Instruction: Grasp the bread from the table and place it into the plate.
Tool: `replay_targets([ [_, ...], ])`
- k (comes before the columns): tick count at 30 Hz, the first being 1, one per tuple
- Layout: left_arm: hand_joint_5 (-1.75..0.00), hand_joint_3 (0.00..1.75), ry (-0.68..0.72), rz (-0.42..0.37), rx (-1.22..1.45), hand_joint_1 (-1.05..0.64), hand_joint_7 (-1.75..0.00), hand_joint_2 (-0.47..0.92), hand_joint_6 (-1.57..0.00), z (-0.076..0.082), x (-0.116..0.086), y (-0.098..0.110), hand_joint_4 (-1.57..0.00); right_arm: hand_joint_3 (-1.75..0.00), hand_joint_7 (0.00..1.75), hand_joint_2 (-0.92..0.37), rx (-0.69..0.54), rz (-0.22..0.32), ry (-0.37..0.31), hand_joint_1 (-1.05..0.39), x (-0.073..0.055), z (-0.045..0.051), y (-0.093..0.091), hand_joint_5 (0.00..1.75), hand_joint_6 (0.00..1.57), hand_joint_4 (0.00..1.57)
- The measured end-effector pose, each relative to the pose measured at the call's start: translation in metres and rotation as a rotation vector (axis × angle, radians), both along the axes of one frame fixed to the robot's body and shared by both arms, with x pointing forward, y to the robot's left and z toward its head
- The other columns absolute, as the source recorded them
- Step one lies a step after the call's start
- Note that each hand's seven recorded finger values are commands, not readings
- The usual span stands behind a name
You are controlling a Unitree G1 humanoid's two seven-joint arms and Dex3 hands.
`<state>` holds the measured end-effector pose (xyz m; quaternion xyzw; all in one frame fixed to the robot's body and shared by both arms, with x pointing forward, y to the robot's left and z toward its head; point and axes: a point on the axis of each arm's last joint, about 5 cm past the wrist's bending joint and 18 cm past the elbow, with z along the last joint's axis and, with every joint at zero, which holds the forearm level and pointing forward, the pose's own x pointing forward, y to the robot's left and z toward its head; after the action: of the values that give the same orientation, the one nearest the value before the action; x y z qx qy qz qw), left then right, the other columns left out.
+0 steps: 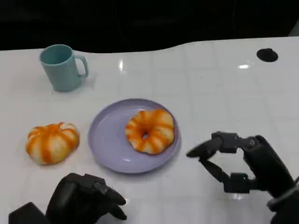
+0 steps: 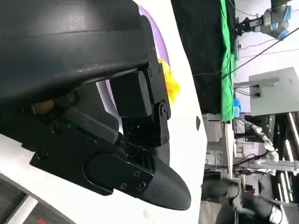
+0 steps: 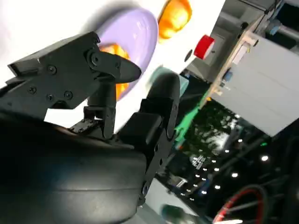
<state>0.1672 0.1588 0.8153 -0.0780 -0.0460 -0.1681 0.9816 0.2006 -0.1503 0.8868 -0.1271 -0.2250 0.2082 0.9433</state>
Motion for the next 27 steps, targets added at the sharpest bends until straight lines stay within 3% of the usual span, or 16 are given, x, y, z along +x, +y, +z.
replay_targets([
  [3,-0.61,0.0,0.0,0.0,0.0,-1.05,-0.22,0.9,-1.57,0.0,0.0,0.0,-1.46,-0.95,1.4,-0.65,0.021,0.004,0.052,-0.1,-0.011,-0.002,-0.005,1.72,0.72,0.85],
  [11,-0.61,0.0,0.0,0.001,0.0,-1.05,-0.22,0.89,-1.57,0.0,0.0,0.0,-1.46,-1.13,1.52,-0.54,0.001,-0.071,0.117,-0.15,-0.036,-0.0067,-0.016,1.75,0.67,0.93],
  [27,-0.61,0.0,0.003,0.003,0.005,-1.05,-0.23,0.9,-1.57,0.0,-0.001,0.002,-1.46,-1.17,1.53,-0.52,-0.02,-0.104,0.139,-0.19,-0.036,-0.021,-0.014,1.75,0.65,0.92],
])
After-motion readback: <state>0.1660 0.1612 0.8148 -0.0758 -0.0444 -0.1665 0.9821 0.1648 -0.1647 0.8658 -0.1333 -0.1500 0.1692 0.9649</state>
